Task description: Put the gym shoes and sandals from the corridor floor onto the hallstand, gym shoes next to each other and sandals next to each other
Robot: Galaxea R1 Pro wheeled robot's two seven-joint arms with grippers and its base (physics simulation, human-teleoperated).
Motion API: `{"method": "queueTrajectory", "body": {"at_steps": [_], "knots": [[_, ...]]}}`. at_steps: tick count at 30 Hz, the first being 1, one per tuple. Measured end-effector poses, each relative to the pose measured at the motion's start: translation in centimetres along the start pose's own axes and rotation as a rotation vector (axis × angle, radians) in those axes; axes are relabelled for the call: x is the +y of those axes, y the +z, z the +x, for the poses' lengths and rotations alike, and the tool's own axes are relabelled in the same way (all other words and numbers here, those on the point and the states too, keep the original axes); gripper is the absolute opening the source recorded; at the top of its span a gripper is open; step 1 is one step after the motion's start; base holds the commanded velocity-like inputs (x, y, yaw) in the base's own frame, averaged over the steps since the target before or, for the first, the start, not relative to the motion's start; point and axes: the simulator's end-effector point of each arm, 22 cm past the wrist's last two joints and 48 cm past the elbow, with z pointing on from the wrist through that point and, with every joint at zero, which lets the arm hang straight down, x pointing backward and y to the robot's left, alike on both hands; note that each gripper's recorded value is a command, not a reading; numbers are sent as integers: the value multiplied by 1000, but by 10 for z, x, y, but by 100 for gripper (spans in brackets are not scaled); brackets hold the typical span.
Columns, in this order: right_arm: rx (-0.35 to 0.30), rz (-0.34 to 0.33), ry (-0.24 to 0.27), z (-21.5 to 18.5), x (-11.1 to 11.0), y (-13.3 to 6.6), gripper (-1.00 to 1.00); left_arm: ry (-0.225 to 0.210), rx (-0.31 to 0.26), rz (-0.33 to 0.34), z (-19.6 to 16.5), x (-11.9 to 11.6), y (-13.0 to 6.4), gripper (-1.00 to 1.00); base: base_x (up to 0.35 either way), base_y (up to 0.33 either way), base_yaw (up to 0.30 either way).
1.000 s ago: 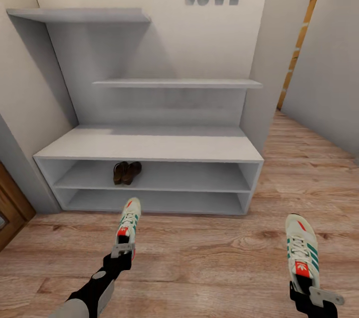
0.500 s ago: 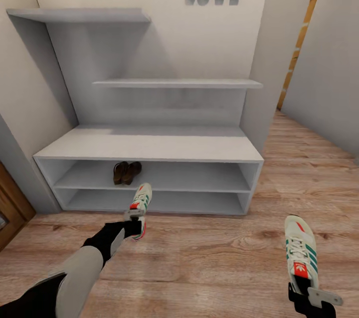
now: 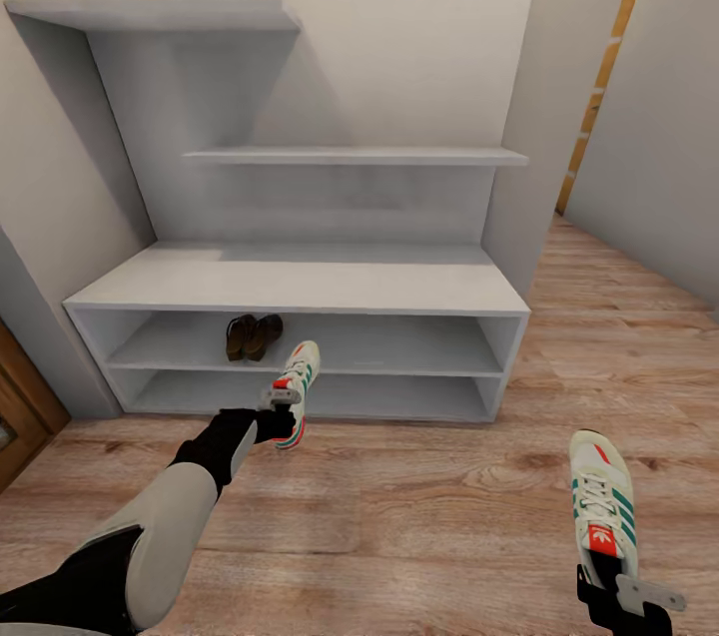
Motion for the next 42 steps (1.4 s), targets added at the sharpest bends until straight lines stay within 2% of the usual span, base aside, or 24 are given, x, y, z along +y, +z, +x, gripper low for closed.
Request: {"method": "queueTrajectory", "body": {"at_steps": [11,22,29,42], "knots": [[16,2,-5,32,3,8,-100,-2,16,-1,29,4,21,-100,0,0,0],[30,5,-11,39,3,9,-100,-1,15,-17,35,13,26,-100,10,-5,0],[33,2,-20,41,3,9,-100,-2,14,-56,36,22,27,-100,187,-126,0],[32,2,-20,41,2,9,-100,-6,14,-58,37,21,28,-100,266,-198,0]]}}
